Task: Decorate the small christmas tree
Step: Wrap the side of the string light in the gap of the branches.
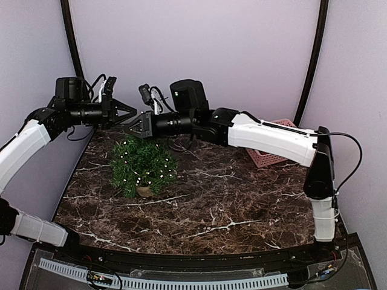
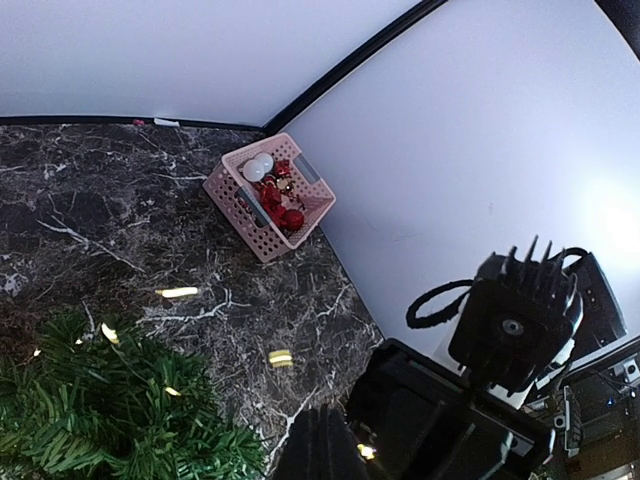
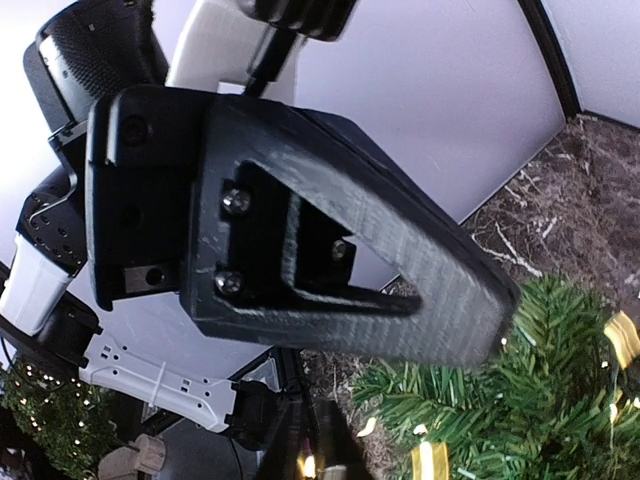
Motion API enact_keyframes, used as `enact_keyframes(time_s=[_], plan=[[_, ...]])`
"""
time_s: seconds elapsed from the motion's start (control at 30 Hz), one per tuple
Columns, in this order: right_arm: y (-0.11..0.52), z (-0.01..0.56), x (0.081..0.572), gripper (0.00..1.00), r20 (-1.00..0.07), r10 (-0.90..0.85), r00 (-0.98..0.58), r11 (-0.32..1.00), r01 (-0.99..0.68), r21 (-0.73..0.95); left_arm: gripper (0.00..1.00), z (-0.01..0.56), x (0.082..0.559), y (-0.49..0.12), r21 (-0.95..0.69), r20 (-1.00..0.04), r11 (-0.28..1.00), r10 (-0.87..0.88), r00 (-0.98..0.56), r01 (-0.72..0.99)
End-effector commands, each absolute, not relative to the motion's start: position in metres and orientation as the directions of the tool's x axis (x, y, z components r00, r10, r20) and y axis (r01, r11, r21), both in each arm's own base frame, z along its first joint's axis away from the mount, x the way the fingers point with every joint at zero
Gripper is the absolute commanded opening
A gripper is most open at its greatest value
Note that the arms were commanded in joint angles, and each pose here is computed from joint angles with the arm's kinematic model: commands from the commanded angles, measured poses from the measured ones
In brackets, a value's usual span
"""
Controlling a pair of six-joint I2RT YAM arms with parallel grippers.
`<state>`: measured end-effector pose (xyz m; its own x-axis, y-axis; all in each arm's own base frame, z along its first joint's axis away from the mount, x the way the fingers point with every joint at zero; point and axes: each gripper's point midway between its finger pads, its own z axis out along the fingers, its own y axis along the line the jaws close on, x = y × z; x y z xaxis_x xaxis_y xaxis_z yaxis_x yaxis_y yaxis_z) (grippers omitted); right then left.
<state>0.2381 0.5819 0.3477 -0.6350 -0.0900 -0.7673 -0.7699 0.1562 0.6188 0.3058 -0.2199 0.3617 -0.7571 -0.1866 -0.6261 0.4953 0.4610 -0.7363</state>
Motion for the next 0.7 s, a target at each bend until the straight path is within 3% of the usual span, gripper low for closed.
enact_keyframes(time_s=[0.0, 0.1, 0.23, 0.4, 0.57, 0.67], plan=[[0.564, 0.384, 0.226, 0.29, -0.839, 0.006, -0.545, 0.098, -0.834, 0.542, 0.0, 0.372, 0.305, -0.213, -0.714, -0.665, 0.483, -0.238, -0.708, 0.508], [0.547, 0.388, 0.217, 0.54, -0.874, 0.064, -0.481, 0.073, -0.872, 0.485, 0.0, 0.38, 0.303, -0.212, -0.724, -0.664, 0.46, -0.264, -0.7, 0.514], [0.533, 0.369, 0.213, 0.66, -0.913, 0.115, -0.392, 0.113, -0.908, 0.404, 0.0, 0.387, 0.301, -0.208, -0.724, -0.668, 0.46, -0.285, -0.687, 0.514], [0.531, 0.352, 0.224, 0.66, -0.934, 0.15, -0.326, 0.221, -0.909, 0.353, 0.0, 0.394, 0.297, -0.204, -0.722, -0.675, 0.464, -0.305, -0.673, 0.513], [0.526, 0.35, 0.226, 0.6, -0.927, 0.191, -0.322, 0.229, -0.904, 0.361, 0.0, 0.395, 0.293, -0.205, -0.7, -0.698, 0.463, -0.28, -0.659, 0.545], [0.523, 0.352, 0.227, 0.59, -0.925, 0.197, -0.325, 0.239, -0.899, 0.366, 0.09, 0.391, 0.291, -0.204, -0.668, -0.727, 0.481, -0.257, -0.637, 0.568]])
